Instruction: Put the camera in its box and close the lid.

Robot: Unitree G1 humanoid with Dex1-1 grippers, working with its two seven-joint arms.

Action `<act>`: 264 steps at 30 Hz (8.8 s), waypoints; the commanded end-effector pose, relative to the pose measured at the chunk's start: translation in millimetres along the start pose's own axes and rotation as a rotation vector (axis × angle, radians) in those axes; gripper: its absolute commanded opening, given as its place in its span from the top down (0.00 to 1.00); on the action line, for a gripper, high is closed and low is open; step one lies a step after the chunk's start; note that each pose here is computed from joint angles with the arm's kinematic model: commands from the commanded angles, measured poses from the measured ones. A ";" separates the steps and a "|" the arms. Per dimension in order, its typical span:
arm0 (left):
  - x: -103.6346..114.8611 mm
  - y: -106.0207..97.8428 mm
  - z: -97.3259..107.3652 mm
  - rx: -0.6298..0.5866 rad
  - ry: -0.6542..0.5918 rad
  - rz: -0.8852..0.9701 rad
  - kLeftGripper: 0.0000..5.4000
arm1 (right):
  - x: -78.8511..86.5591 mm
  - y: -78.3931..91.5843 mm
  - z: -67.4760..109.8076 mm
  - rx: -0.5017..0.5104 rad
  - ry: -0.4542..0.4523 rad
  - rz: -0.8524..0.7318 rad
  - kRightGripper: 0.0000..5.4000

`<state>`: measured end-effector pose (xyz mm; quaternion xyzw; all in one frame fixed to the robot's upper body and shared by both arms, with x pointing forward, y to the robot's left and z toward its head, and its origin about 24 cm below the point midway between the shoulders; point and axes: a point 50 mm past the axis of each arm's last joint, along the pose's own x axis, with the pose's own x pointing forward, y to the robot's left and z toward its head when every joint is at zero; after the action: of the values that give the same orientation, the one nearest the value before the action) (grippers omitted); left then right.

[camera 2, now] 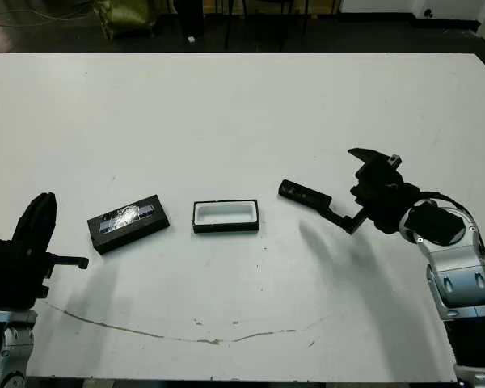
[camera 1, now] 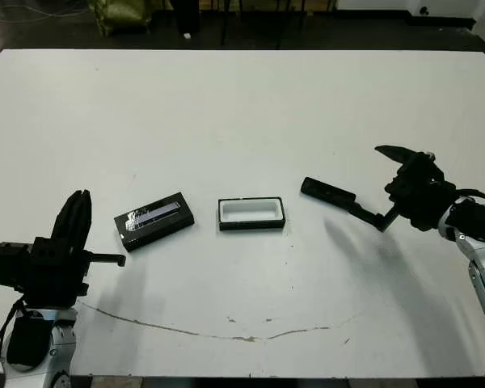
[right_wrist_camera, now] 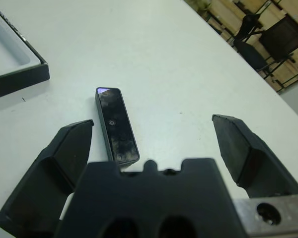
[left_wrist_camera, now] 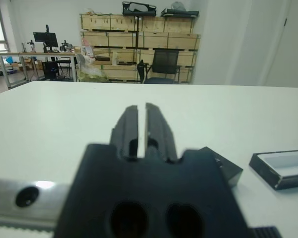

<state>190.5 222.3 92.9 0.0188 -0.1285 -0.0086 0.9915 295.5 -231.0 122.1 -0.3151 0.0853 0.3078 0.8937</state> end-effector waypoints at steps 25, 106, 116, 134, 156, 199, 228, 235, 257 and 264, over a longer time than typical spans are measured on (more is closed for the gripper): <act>-3.9 2.8 -5.7 0.033 0.052 0.012 1.00 | 16.4 -8.7 -13.5 -0.040 0.139 0.191 0.00; -9.0 -3.2 -7.5 0.019 0.071 0.011 1.00 | 46.5 -22.9 61.7 0.281 -0.279 0.592 0.94; -12.1 -4.3 -8.7 0.017 0.066 0.027 1.00 | 73.2 6.3 86.1 0.203 -0.142 0.756 0.94; -13.5 -4.3 -8.9 -0.002 0.071 0.027 1.00 | 77.6 22.5 80.7 0.113 -0.124 0.778 0.94; -14.9 -4.2 -8.1 -0.006 0.083 0.021 1.00 | 78.8 37.1 65.7 0.090 -0.022 0.811 0.94; -14.8 -8.1 -10.0 -0.018 0.096 0.004 1.00 | 80.9 27.4 77.7 0.046 -0.041 0.761 0.94; -15.6 -9.1 -8.1 -0.008 0.095 0.003 1.00 | 82.5 31.6 75.2 -0.005 0.031 0.803 0.94; -15.3 -9.1 -8.4 -0.006 0.092 0.005 1.00 | 83.6 32.7 72.1 -0.008 0.036 0.808 0.94; -17.7 -10.5 -9.2 -0.026 0.101 0.001 1.00 | 82.8 37.7 71.6 -0.045 0.074 0.801 0.94; -17.6 -10.3 -10.2 -0.025 0.096 0.005 1.00 | 84.0 40.4 71.2 -0.054 0.086 0.806 0.94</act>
<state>178.5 211.8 84.3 0.0086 -0.0957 -0.0102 0.9953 336.4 -117.6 133.3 -0.2906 0.2182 0.6268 0.6893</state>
